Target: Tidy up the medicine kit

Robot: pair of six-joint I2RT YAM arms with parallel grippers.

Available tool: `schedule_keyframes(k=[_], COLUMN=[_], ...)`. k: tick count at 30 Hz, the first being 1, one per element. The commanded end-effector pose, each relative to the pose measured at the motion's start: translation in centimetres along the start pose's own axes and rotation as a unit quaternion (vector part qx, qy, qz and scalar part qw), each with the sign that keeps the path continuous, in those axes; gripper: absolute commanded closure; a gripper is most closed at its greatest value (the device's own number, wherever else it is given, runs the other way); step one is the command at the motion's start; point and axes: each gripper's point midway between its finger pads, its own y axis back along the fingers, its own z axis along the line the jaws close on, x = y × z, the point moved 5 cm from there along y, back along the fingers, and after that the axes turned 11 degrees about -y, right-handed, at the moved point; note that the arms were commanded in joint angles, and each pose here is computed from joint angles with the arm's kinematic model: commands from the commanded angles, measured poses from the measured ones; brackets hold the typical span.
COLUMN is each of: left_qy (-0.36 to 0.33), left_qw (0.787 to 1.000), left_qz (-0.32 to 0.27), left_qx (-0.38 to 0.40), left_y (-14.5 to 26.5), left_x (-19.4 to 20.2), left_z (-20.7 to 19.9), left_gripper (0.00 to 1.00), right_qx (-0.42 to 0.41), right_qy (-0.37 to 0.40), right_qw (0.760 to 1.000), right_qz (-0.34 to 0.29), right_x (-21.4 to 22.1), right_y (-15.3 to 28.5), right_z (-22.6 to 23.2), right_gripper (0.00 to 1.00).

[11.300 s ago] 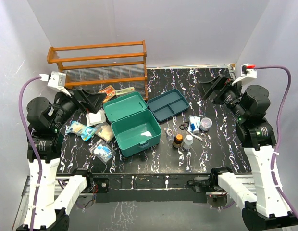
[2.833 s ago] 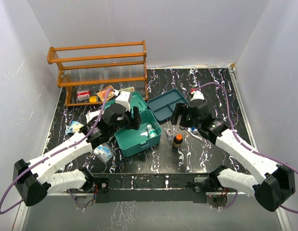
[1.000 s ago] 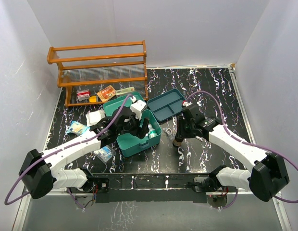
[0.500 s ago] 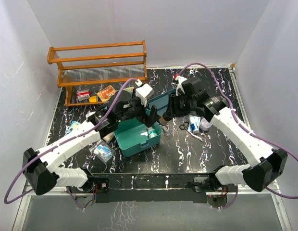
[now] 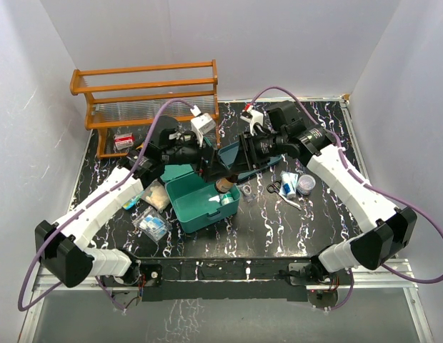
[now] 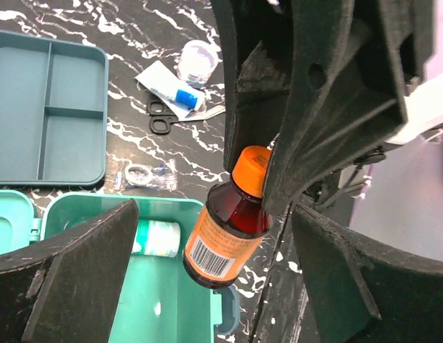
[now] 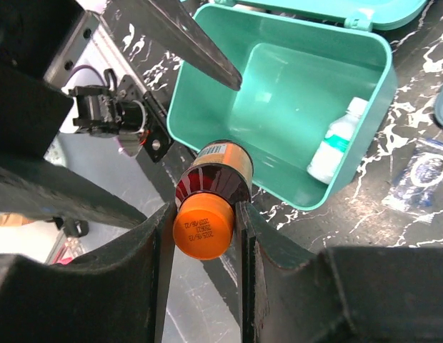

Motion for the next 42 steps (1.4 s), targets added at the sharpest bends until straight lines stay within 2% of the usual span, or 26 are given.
schedule_keyframes(k=[1, 11, 18, 27, 32, 35, 37, 39, 41, 42], left_qy=[-0.004, 0.061, 0.052, 0.076, 0.065, 0.045, 0.033, 0.026, 0.026, 0.029], left_qw=[0.995, 0.987, 0.986, 0.980, 0.981, 0.985, 0.988, 0.993, 0.997, 0.998], left_qz=[-0.035, 0.000, 0.014, 0.034, 0.032, 0.029, 0.031, 0.031, 0.026, 0.021], left_qx=[0.095, 0.151, 0.159, 0.178, 0.181, 0.166, 0.146, 0.114, 0.073, 0.044], left_y=[2.6, 1.8, 1.6, 0.7, 0.5, 0.5, 0.4, 0.3, 0.2, 0.2], left_x=[-1.5, 0.3, 1.3, 2.5, 2.6, 2.8, 3.1, 3.4, 3.7, 3.9], left_z=[-3.0, -3.7, -3.6, -3.3, -3.2, -2.8, -2.3, -1.6, -0.8, -0.2], left_gripper=[0.15, 0.20, 0.24, 0.34, 0.42, 0.59, 0.66, 0.71, 0.72, 0.72], right_qx=[-0.077, -0.119, -0.139, -0.147, -0.148, -0.134, -0.121, -0.105, -0.086, -0.077], right_qy=[0.034, 0.029, 0.032, 0.035, 0.035, 0.033, 0.025, 0.011, 0.006, 0.006], right_qw=[0.996, 0.992, 0.989, 0.988, 0.988, 0.990, 0.992, 0.994, 0.996, 0.997], right_qz=[0.006, 0.030, 0.037, 0.036, 0.034, 0.027, 0.021, 0.013, -0.004, -0.017], right_x=[-0.5, -0.2, -0.1, -0.2, -0.3, -0.4, -0.6, -0.8, -1.2, -1.5], right_y=[1.2, 0.9, 0.8, 0.6, 0.5, 0.4, 0.4, 0.3, 0.3, 0.5], right_z=[2.5, 3.1, 3.4, 3.5, 3.4, 3.1, 2.8, 2.2, 1.6, 1.4], right_gripper=[0.89, 0.89, 0.89, 0.89, 0.87, 0.80, 0.69, 0.55, 0.50, 0.44])
